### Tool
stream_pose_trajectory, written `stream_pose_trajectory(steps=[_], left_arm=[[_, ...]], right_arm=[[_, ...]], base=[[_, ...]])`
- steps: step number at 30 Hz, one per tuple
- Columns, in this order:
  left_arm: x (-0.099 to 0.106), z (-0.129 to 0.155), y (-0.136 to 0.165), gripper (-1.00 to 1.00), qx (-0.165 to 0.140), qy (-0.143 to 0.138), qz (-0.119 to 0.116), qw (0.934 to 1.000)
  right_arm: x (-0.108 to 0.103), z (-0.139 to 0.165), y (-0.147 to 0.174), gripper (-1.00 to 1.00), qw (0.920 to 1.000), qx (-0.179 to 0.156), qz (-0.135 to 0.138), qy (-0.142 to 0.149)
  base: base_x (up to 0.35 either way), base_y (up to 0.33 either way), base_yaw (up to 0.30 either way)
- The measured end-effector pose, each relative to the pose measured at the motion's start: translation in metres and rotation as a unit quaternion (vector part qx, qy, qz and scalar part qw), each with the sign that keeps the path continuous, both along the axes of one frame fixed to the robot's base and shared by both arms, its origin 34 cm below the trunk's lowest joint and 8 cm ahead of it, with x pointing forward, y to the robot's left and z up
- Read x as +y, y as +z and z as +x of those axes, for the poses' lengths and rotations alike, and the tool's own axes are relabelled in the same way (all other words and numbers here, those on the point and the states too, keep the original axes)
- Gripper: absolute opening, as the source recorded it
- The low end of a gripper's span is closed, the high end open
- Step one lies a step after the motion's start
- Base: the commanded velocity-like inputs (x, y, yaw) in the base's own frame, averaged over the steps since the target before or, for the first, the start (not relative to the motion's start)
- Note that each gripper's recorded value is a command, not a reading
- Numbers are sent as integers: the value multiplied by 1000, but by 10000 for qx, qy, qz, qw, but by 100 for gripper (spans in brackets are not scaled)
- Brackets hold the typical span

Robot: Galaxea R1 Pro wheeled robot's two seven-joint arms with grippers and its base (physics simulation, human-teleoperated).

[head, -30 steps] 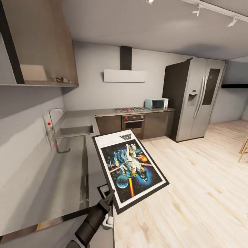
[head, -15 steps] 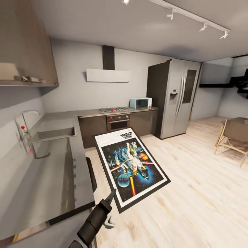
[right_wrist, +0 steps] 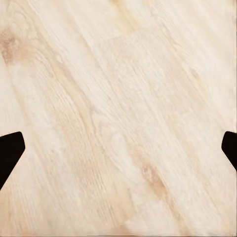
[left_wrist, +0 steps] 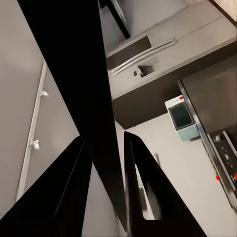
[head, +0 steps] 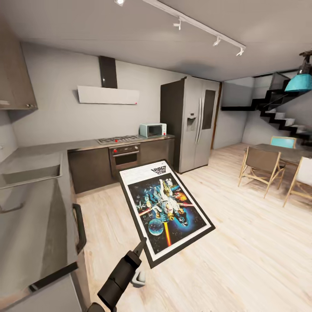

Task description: Pick up the poster from the kitchen countertop and hang it on one of the wall nails in the kitchen.

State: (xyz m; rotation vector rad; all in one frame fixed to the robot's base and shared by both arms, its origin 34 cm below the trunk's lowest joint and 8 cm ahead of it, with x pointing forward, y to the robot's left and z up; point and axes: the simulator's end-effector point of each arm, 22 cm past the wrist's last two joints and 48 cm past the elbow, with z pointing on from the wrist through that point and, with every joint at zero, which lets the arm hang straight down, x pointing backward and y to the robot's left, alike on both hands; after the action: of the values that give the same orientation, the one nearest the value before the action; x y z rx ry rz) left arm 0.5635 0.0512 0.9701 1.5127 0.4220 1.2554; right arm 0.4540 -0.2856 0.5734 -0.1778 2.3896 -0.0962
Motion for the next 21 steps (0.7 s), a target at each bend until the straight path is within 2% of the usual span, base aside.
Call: stream_pose_trajectory(steps=[6,14,21], left_arm=[[0,0,0,-100,-2,3,-1,10000],[-11,-5,4,-100,-43,-119,-6,9999],[-13,-7,7,-100,-74,-146,-4,9999]], right_arm=[[0,0,0,100,10000,-3,0,1],[0,2,2,100,10000,-35,0,0],[0,4,4,100,10000,-67,0,0]], base=[[0,-301,-64],[16,-301,-253],[140,-281,-267]])
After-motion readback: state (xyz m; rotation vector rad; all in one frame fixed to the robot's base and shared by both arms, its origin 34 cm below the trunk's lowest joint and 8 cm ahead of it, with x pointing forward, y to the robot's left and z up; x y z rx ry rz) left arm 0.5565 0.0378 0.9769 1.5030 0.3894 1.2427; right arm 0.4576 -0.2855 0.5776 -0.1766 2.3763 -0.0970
